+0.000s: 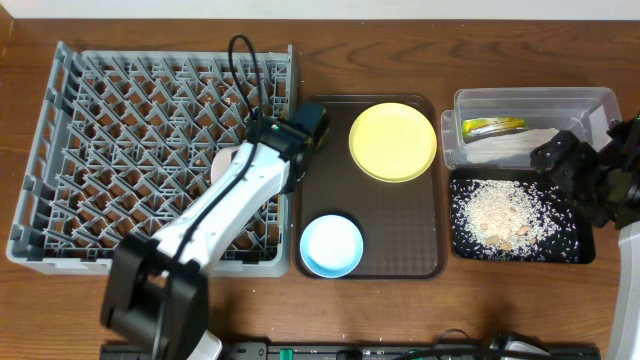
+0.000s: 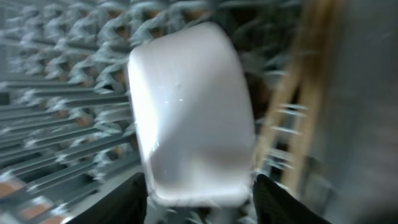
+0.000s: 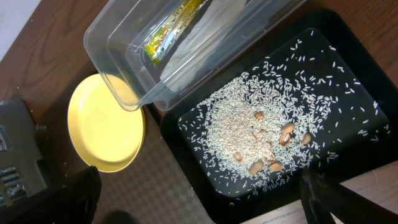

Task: Sort waste into correct bins and load items into the dishwasher
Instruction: 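Reach the left gripper to the light-blue bowl and grasp its rim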

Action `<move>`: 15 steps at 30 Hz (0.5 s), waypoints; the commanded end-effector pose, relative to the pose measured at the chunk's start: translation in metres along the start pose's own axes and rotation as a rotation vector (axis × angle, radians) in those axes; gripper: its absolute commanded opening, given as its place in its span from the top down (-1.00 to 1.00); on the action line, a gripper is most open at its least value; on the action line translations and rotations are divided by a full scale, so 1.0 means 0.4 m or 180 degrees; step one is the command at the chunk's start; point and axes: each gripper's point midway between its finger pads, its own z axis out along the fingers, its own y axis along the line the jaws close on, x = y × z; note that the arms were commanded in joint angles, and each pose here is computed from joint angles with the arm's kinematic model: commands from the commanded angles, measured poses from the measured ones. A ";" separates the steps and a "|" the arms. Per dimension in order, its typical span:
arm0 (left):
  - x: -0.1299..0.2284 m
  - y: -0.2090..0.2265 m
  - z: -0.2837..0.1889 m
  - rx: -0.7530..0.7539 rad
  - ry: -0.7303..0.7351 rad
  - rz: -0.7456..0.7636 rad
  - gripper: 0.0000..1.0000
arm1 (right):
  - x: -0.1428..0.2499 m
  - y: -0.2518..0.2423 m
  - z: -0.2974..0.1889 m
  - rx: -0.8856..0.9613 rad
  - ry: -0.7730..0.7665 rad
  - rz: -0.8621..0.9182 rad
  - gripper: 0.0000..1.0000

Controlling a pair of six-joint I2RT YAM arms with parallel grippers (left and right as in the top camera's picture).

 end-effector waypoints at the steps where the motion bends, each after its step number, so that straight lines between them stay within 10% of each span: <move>1: -0.069 -0.062 -0.136 0.0843 -0.0335 -0.0038 -0.17 | -0.003 -0.005 -0.010 -0.0005 -0.0040 0.0059 -0.99; 15: -0.058 -0.244 -0.179 0.2030 -0.0114 0.0104 0.14 | -0.003 -0.006 -0.010 -0.0004 -0.0039 0.0059 -0.98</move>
